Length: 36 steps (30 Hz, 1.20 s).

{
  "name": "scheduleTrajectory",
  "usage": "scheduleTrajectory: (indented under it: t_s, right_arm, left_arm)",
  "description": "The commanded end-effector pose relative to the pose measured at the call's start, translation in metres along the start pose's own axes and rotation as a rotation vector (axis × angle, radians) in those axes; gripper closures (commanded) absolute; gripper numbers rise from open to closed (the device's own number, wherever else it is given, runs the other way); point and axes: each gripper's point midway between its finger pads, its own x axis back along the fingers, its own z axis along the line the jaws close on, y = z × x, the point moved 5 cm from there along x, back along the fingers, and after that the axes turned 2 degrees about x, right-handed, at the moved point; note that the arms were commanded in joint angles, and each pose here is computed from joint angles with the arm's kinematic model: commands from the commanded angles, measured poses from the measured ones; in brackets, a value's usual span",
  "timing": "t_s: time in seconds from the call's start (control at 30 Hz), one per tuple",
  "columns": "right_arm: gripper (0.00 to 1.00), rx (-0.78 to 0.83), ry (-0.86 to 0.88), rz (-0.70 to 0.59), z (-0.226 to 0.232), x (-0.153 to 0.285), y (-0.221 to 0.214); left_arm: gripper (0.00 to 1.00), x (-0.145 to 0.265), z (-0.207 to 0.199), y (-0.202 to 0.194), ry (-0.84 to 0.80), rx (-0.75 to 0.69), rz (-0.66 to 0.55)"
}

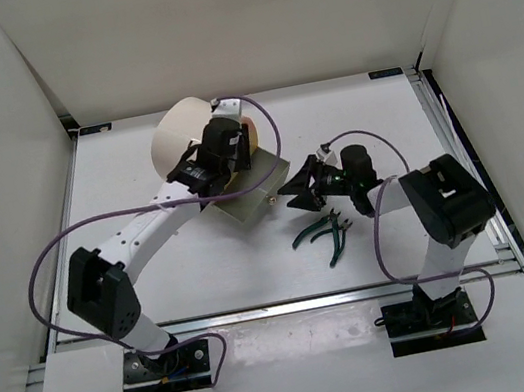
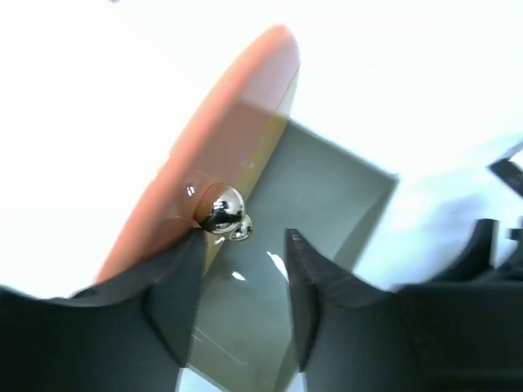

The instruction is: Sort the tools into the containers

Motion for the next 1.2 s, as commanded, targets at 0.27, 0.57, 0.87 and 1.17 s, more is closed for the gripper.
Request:
scheduleTrajectory:
  t_s: [0.27, 0.57, 0.87, 1.17]
  right_arm:
    - [0.23, 0.139, -0.328, -0.029, -0.007, 0.035, -0.009]
    - [0.19, 0.273, -0.452, -0.086, 0.008, 0.066, -0.012]
    - [0.23, 0.365, -0.645, -0.097, -0.006, 0.106, -0.030]
    - [0.28, 0.331, -0.685, -0.074, -0.015, 0.133, -0.057]
  left_arm:
    - [0.28, 0.073, 0.002, 0.057, -0.217, 0.072, -0.238]
    - [0.22, 0.128, 0.035, 0.021, -0.232, 0.130, -0.321]
    - [0.13, 0.132, 0.071, -0.064, -0.093, 0.149, -0.196]
    - [0.07, 0.137, 0.091, -0.122, -0.003, 0.297, -0.129]
